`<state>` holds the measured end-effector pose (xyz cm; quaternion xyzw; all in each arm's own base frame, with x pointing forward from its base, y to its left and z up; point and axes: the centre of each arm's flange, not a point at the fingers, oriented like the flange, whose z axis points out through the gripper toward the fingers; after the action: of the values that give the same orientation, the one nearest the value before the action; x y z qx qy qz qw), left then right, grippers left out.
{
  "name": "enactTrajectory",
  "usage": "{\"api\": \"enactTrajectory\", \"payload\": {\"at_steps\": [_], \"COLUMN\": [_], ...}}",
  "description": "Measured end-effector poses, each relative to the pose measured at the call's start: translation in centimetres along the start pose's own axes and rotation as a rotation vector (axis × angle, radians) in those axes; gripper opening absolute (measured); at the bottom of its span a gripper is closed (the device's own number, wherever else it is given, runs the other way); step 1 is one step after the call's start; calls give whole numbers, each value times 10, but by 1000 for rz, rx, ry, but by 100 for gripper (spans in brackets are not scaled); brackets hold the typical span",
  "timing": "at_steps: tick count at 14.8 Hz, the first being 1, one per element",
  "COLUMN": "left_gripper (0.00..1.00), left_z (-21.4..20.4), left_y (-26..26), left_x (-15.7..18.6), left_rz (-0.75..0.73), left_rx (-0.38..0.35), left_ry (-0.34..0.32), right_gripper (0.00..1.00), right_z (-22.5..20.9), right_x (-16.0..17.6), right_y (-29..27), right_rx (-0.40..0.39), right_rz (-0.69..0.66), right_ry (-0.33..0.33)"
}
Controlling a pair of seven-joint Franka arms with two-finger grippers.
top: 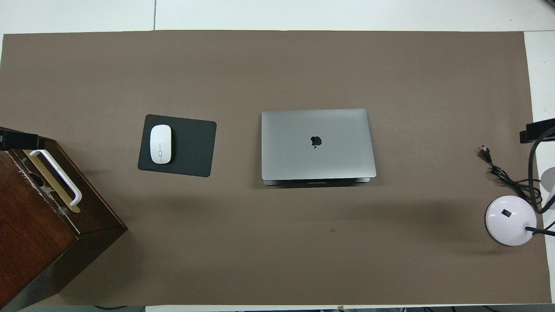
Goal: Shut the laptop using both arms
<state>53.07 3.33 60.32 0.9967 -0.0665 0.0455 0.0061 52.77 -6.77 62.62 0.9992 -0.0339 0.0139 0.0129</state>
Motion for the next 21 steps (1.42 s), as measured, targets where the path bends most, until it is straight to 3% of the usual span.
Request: {"api": "enactTrajectory", "payload": {"at_steps": [7, 14, 21], "left_gripper": [100, 100, 100], "left_z": [-7, -34, -31], "left_y": [10, 11, 22], "left_x": [0, 4, 6], "left_rz": [16, -135, -125], "left_rx": [1, 5, 3], "left_ry": [12, 61, 47], "right_gripper": [100, 100, 100], "right_z": [0, 0, 2], "right_x": [0, 1, 1], "right_y": [-1, -1, -2], "right_rx": [1, 1, 1], "right_rz": [-2, -2, -2], "right_ry": [1, 8, 6]}}
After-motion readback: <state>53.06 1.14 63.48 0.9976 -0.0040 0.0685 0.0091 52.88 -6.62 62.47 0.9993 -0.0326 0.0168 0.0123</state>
